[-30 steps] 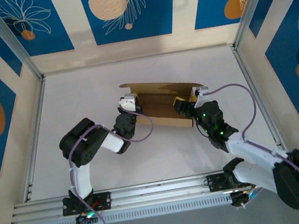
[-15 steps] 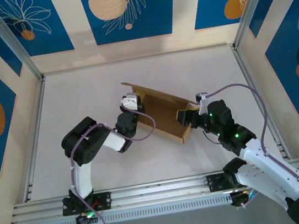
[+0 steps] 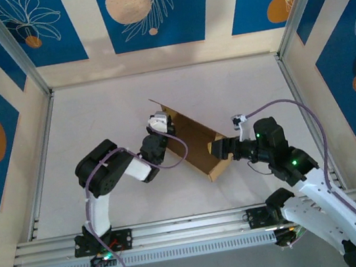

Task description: Fold the paper box

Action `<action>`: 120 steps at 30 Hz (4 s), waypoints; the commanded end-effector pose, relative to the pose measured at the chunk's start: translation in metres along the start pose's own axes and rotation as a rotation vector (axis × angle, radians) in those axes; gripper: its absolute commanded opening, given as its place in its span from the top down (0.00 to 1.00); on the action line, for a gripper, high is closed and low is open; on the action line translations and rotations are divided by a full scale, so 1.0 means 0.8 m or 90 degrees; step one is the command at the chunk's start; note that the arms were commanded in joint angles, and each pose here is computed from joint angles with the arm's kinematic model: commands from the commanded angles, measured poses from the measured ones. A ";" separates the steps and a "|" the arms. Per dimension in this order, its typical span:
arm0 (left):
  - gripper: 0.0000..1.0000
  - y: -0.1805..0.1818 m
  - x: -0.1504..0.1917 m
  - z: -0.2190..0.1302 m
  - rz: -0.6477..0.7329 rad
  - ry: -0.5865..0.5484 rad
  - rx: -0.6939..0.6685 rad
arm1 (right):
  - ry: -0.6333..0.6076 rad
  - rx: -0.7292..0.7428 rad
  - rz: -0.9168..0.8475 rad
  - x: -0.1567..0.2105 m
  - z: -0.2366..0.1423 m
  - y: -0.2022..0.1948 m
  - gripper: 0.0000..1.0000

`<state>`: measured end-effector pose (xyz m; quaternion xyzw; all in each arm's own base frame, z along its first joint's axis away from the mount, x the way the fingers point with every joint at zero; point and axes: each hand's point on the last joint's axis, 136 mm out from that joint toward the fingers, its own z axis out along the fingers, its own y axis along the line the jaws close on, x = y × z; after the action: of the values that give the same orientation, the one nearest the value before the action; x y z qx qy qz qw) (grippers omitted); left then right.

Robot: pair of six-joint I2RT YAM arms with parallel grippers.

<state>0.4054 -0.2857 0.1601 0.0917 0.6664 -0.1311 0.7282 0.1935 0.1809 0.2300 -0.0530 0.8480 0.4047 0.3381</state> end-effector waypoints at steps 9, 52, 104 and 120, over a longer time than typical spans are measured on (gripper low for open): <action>1.00 -0.004 0.027 -0.007 -0.004 0.043 -0.012 | -0.060 0.288 0.077 -0.036 -0.002 -0.104 0.21; 1.00 0.014 -0.017 -0.006 0.083 0.005 -0.086 | -0.112 0.319 -0.164 -0.290 0.024 -0.051 0.09; 1.00 -0.011 -0.003 0.001 0.011 0.013 0.037 | 0.122 0.010 0.487 -0.147 0.136 -0.235 0.29; 1.00 0.010 -0.034 0.013 0.018 -0.010 0.001 | 0.128 0.003 0.477 -0.185 0.129 -0.193 0.26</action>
<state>0.4186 -0.2590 0.1693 0.0718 0.6726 -0.0818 0.7320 0.4349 0.0983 0.1755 0.2381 0.8355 0.4750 0.1398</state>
